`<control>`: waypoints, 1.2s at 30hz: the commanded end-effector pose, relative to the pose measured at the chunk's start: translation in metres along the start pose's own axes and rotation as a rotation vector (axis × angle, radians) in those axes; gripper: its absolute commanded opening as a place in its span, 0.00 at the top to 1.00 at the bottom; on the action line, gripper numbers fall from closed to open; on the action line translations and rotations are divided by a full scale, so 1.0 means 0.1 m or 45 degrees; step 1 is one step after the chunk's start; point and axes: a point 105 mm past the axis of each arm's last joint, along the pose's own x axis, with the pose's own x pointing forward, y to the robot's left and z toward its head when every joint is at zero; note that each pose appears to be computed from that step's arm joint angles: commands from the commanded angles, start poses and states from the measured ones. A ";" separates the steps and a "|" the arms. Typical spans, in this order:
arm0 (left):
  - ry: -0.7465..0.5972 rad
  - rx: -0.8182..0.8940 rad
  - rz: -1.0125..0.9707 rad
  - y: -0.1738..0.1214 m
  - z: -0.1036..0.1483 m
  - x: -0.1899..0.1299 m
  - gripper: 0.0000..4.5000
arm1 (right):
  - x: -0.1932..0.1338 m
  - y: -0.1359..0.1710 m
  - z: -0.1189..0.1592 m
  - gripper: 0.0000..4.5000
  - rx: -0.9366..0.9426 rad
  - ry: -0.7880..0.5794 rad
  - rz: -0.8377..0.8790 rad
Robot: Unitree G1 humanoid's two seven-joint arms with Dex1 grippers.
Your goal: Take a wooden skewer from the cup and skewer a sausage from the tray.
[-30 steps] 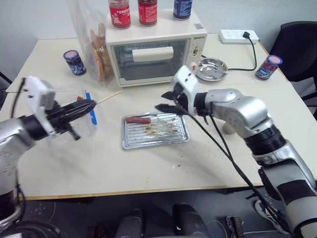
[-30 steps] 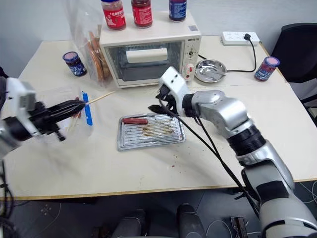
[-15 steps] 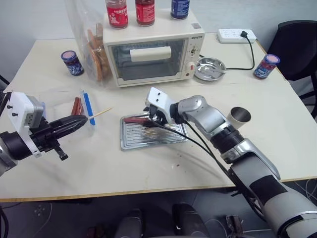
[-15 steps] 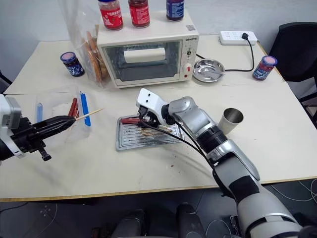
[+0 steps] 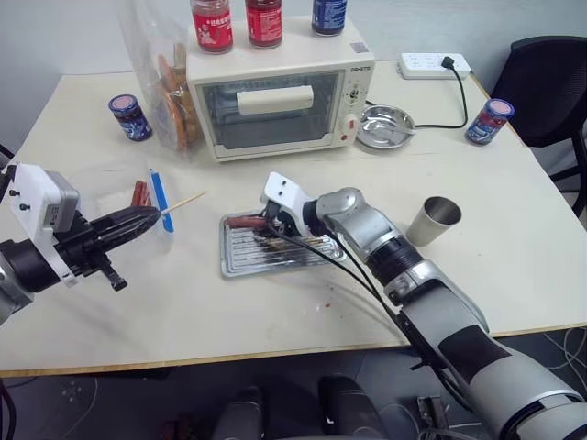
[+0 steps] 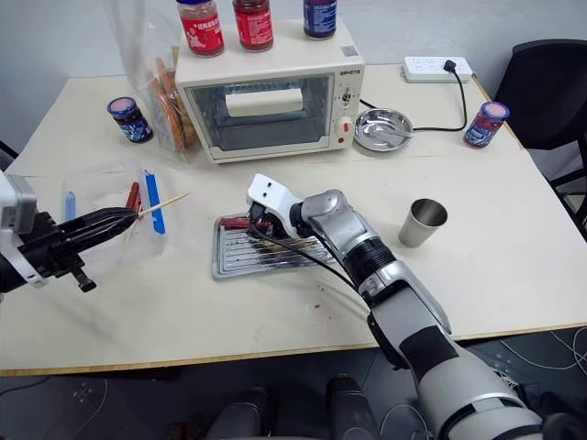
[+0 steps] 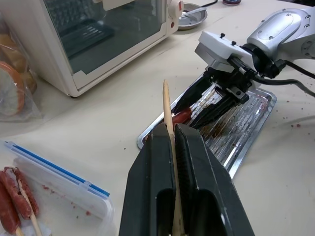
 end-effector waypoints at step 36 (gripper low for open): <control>-0.036 0.058 0.005 0.11 0.07 0.05 1.00 | 0.13 0.04 0.01 0.85 0.070 -0.025 0.038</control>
